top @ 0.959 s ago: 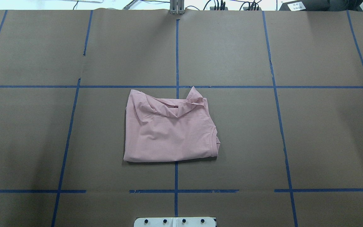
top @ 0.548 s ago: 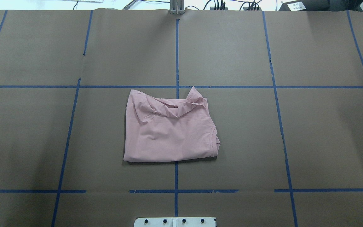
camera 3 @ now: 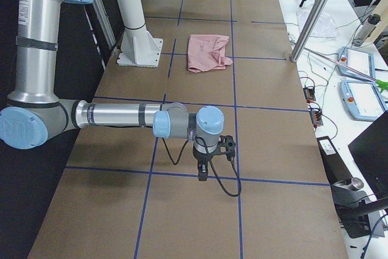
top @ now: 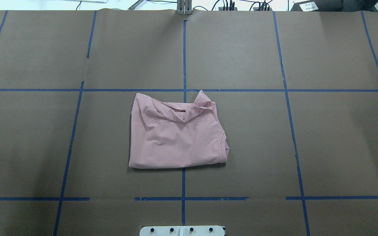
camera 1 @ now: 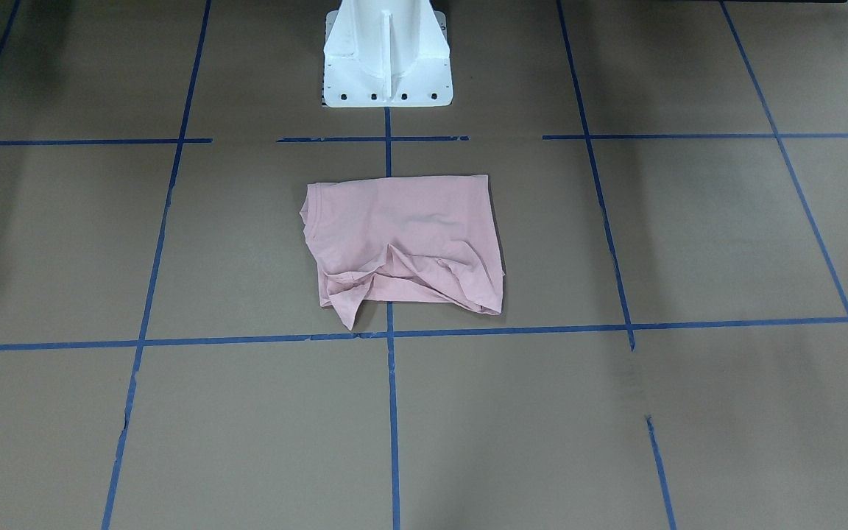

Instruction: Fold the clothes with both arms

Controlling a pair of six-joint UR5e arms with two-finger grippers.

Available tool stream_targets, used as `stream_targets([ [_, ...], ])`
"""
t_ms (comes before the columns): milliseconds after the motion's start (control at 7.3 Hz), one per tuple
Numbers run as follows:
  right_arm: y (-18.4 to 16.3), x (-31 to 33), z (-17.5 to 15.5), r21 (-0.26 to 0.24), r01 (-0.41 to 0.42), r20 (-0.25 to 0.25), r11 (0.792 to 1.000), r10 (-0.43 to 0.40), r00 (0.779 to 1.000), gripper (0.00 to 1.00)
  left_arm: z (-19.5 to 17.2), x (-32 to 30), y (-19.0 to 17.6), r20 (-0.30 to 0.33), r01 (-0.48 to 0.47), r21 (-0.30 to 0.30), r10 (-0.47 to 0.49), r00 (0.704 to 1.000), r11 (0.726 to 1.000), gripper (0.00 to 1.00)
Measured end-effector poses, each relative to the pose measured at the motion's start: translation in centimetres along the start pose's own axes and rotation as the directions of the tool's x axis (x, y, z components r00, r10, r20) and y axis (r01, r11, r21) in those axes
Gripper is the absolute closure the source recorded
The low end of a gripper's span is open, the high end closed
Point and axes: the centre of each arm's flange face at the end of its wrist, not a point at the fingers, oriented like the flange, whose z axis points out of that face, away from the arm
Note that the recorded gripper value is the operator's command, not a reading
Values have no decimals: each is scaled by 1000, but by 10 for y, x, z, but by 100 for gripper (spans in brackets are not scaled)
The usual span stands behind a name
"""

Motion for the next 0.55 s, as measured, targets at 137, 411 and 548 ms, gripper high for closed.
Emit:
stream_targets([
  [137,0,0,0,0,0,0,1000,0,1000,0,0,0,0,0,0,0,0,1000,1000,0],
  [411,0,-1,-1,2,0,0,1000,0,1000,0,0,0,0,0,-1,1,1,1000,1000,0],
  [548,0,-1,-1,3,1,0,1000,-1,1000,0,0,0,0,-1,-1,1,1,1000,1000,0],
])
